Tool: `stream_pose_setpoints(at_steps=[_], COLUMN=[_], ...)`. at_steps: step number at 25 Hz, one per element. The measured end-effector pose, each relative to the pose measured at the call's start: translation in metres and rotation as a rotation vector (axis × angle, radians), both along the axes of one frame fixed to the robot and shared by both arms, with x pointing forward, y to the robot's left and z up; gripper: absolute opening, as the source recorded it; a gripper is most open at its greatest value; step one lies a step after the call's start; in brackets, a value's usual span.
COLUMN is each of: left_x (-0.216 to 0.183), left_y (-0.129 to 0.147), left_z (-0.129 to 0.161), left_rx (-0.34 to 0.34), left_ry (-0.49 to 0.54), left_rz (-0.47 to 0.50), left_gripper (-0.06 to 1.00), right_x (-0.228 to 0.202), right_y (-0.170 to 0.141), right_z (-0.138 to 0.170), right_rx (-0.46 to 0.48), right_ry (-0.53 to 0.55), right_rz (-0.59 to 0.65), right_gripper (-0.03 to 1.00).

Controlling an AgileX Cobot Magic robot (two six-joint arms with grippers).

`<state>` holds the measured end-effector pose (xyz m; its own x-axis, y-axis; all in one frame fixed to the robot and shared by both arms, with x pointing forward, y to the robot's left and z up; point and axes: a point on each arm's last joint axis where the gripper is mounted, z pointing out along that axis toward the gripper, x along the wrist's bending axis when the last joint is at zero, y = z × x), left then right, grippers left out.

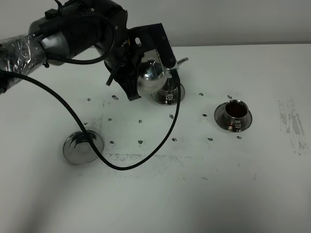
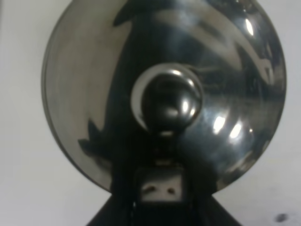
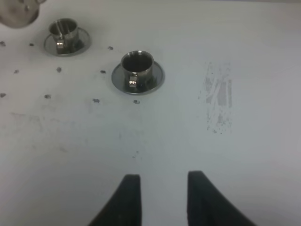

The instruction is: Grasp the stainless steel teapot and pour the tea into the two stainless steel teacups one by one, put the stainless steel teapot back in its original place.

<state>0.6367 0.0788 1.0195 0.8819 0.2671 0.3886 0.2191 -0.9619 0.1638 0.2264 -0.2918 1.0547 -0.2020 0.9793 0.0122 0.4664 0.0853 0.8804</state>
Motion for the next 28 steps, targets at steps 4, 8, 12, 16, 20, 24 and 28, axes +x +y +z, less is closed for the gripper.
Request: stream_pose_setpoints(at_steps=[4,8,12,16,20,24,28], left_x=[0.026,0.049,0.063,0.072,0.073,0.075,0.078], left_y=[0.014,0.021,0.015,0.013,0.015,0.016,0.019], left_z=[0.006,0.008,0.003,-0.008,-0.018,-0.026,-0.030], left_rx=[0.036,0.096,0.132,0.179,0.254,0.294,0.358], left_ry=[-0.013,-0.030,-0.033,-0.027,0.002,0.013,0.007], left_rz=[0.022,-0.044,-0.101,-0.116,-0.191,-0.215,-0.243], left_gripper=[0.20,0.20,0.20,0.20,0.20,0.20,0.20], right_x=[0.000,0.000,0.000,0.000,0.000,0.000,0.000], right_y=[0.000,0.000,0.000,0.000,0.000,0.000,0.000], right_z=[0.000,0.000,0.000,0.000,0.000,0.000,0.000], right_rx=[0.000,0.000,0.000,0.000,0.000,0.000,0.000], right_ry=[0.000,0.000,0.000,0.000,0.000,0.000,0.000], right_rz=[0.000,0.000,0.000,0.000,0.000,0.000,0.000], right_gripper=[0.23,0.23,0.23,0.23,0.23,0.23,0.23])
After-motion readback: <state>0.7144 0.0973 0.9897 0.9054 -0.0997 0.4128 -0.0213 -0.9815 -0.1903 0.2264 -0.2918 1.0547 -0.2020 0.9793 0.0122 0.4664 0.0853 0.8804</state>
